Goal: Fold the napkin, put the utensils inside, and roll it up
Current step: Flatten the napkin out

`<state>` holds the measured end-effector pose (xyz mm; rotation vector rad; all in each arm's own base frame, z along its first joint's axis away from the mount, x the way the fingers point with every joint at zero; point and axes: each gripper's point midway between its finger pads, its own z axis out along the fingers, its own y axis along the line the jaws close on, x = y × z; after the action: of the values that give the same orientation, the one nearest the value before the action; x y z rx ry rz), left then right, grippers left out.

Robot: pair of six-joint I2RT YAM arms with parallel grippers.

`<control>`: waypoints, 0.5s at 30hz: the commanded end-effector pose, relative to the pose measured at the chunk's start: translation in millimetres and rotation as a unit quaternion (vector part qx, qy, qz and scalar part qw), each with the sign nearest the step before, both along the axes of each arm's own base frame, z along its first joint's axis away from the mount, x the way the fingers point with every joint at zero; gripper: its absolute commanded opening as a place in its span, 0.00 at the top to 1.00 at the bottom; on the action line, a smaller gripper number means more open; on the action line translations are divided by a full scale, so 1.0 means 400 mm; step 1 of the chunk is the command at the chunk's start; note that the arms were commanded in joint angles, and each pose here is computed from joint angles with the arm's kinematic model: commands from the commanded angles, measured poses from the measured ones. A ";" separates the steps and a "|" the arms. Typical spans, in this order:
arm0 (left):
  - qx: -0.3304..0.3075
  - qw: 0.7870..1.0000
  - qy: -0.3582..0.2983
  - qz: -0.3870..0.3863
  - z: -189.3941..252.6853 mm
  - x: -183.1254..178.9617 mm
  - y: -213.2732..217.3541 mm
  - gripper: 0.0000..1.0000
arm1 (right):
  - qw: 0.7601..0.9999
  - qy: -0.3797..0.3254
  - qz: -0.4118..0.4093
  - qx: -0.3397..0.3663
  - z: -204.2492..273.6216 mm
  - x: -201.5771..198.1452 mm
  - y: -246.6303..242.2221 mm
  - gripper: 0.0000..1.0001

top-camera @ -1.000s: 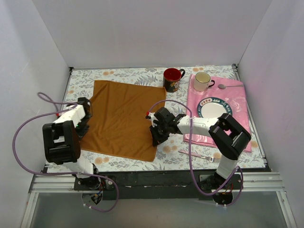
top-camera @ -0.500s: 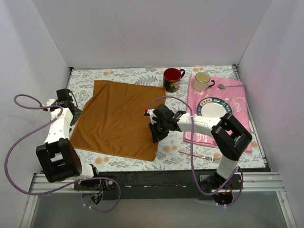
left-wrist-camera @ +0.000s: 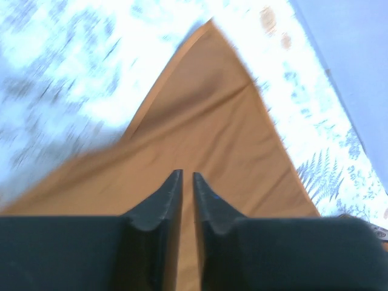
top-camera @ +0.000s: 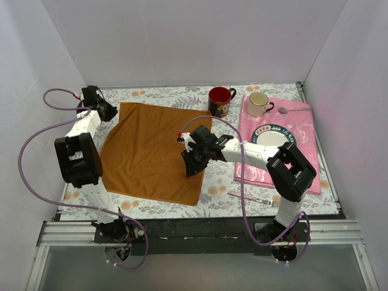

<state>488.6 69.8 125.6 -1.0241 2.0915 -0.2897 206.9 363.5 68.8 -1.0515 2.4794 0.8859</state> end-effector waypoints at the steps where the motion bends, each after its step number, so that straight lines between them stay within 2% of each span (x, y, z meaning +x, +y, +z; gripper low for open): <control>1: -0.014 0.996 -0.065 -0.055 0.035 0.147 -0.018 0.94 | 1.000 0.004 0.025 0.007 0.014 -0.004 0.021 0.73; 2: -0.021 0.997 -0.046 -0.057 -0.026 0.162 -0.018 0.96 | 1.000 0.004 0.028 0.007 0.012 -0.007 0.021 0.74; 3: -0.025 0.997 -0.048 -0.058 -0.029 0.177 -0.018 1.00 | 1.000 0.005 0.026 0.005 0.009 -0.006 0.019 0.75; 7: -0.035 0.997 -0.046 -0.053 -0.071 0.227 -0.011 1.00 | 0.999 0.017 0.029 -0.004 -0.007 -0.015 0.015 0.78; 15: -0.033 0.999 -0.014 -0.035 -0.185 0.249 0.010 1.00 | 0.999 0.030 0.030 -0.006 -0.015 -0.032 0.009 0.81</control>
<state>572.4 65.7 30.5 -1.0056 2.1699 -0.4245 196.1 359.3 51.5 -1.0987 2.5503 0.8939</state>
